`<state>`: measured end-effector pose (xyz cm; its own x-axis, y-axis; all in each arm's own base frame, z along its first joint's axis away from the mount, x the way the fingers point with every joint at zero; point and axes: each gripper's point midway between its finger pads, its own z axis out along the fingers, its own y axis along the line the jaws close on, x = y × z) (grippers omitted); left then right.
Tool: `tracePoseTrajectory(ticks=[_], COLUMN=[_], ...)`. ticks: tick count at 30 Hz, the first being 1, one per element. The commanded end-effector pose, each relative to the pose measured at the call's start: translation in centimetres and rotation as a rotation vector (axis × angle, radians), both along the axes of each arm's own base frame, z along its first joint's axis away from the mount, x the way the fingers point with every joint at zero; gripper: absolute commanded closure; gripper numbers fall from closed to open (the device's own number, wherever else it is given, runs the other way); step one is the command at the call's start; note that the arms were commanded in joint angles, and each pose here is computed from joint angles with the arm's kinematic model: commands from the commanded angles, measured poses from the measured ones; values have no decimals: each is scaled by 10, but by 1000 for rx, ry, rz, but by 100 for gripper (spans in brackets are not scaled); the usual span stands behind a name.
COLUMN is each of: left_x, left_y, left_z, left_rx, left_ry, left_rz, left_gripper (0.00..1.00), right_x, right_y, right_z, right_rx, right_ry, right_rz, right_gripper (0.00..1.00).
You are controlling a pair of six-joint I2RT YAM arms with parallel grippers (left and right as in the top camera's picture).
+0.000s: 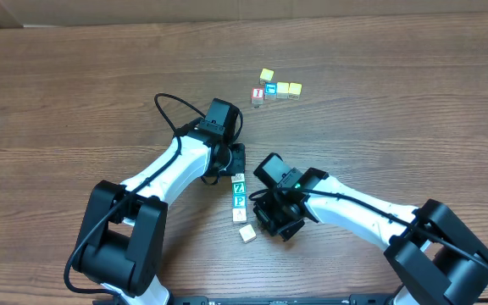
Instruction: Flip 5 blocks
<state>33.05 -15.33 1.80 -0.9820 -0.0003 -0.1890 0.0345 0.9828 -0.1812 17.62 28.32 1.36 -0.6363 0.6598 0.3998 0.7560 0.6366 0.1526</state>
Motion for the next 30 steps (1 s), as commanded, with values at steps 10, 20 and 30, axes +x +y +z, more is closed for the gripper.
tracePoseTrajectory(ticks=[10,20,30], left_x=[47,69,64], left_y=[19,83,115], left_z=[46,89,84], left_rx=[20,-18,-11], left_ry=[-83,-45,-6], left_rz=[80,319,397], left_gripper=[96,95,51], right_x=[33,39,5], right_y=[-8,-16,5], right_z=[18,56,56], right_rx=[53,-12,-97], right_ry=[-234,-378,-442], right_rz=[273,706,902], right_gripper=[96,84,40])
